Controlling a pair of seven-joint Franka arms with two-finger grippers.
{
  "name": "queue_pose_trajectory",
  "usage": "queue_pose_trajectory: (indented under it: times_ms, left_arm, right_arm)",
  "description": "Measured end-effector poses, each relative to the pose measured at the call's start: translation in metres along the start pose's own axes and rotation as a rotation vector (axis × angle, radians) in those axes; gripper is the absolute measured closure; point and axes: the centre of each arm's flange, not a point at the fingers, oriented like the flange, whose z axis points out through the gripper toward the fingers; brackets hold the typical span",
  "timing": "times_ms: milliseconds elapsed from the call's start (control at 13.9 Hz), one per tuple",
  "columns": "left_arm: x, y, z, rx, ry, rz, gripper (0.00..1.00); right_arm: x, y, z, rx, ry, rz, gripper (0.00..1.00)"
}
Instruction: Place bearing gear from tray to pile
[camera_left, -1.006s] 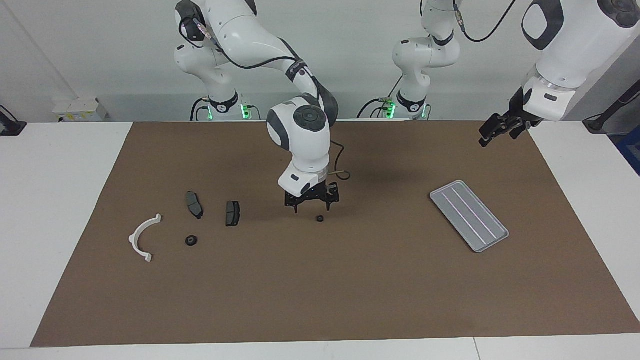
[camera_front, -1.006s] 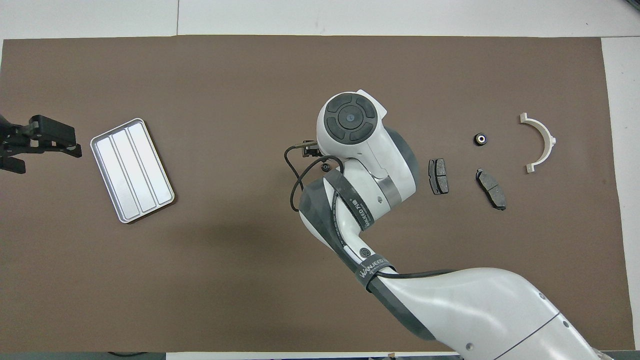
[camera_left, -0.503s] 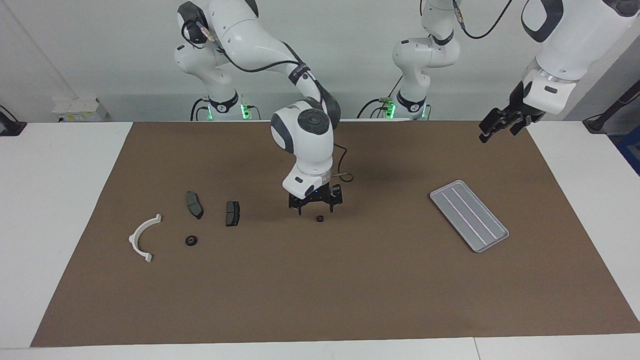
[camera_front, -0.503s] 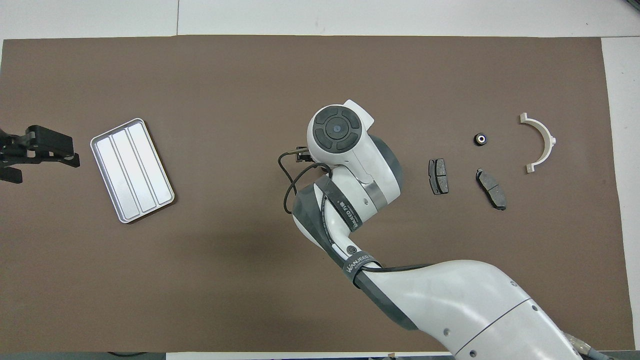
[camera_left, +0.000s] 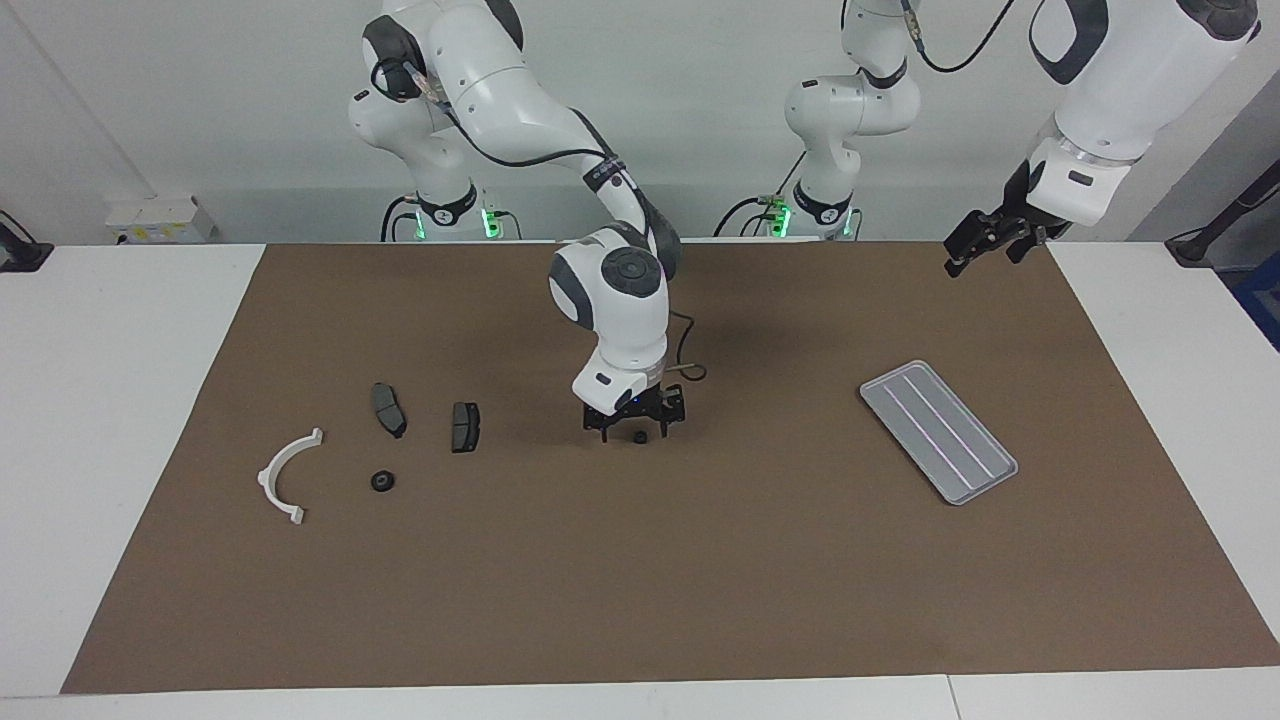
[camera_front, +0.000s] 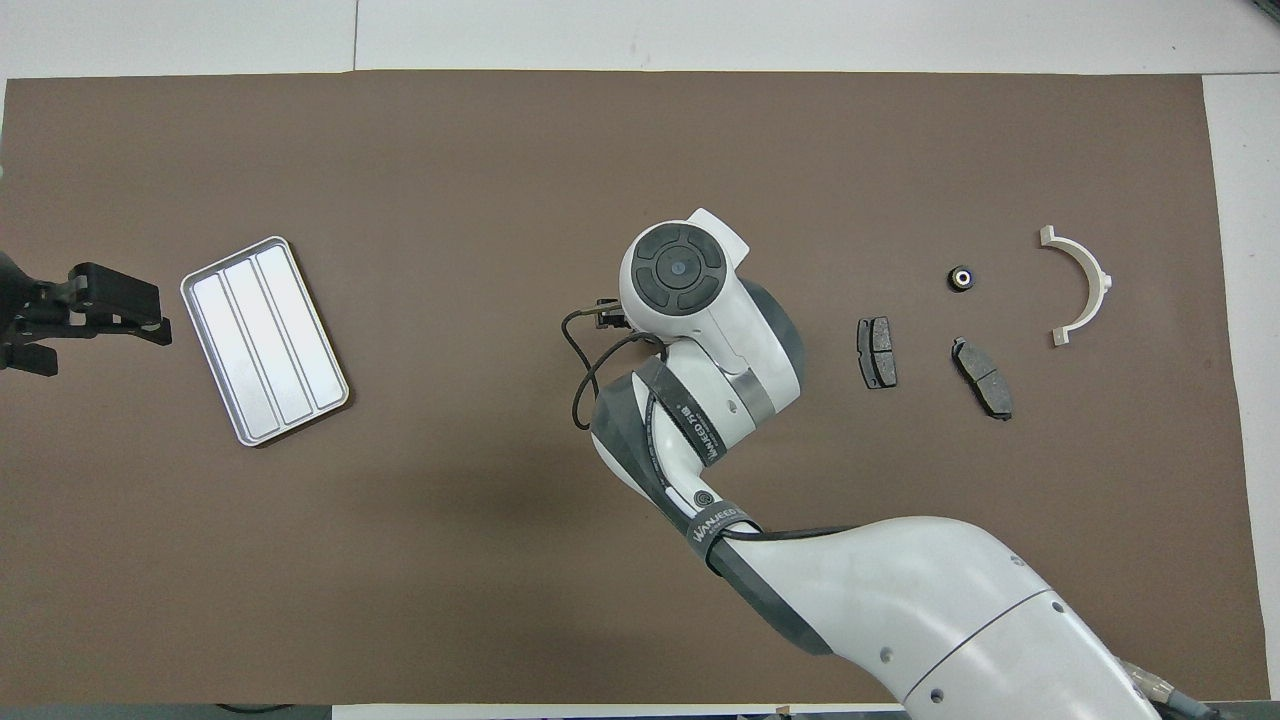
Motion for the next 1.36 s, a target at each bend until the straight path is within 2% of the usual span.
queue_pose_trajectory:
  times_ms: [575,718,1149,1221,1365]
  left_arm:
    - [0.0,0.0,0.0,0.0,0.0,0.0,0.0]
    - [0.0,0.0,0.0,0.0,0.0,0.0,0.0]
    - [0.0,0.0,0.0,0.0,0.0,0.0,0.0]
    - [0.0,0.0,0.0,0.0,0.0,0.0,0.0]
    - [0.0,0.0,0.0,0.0,0.0,0.0,0.0]
  right_arm:
    - [-0.011,-0.012,0.007,0.005,-0.009,-0.016,0.0]
    - [-0.016,-0.019,0.01,0.009,-0.005,-0.011,0.09]
    - [-0.02,-0.016,0.025,0.016,0.005,-0.008,0.09]
    - [-0.02,-0.015,0.025,0.015,0.005,-0.007,0.16]
    - [-0.019,-0.013,0.025,0.015,0.006,-0.004,0.22]
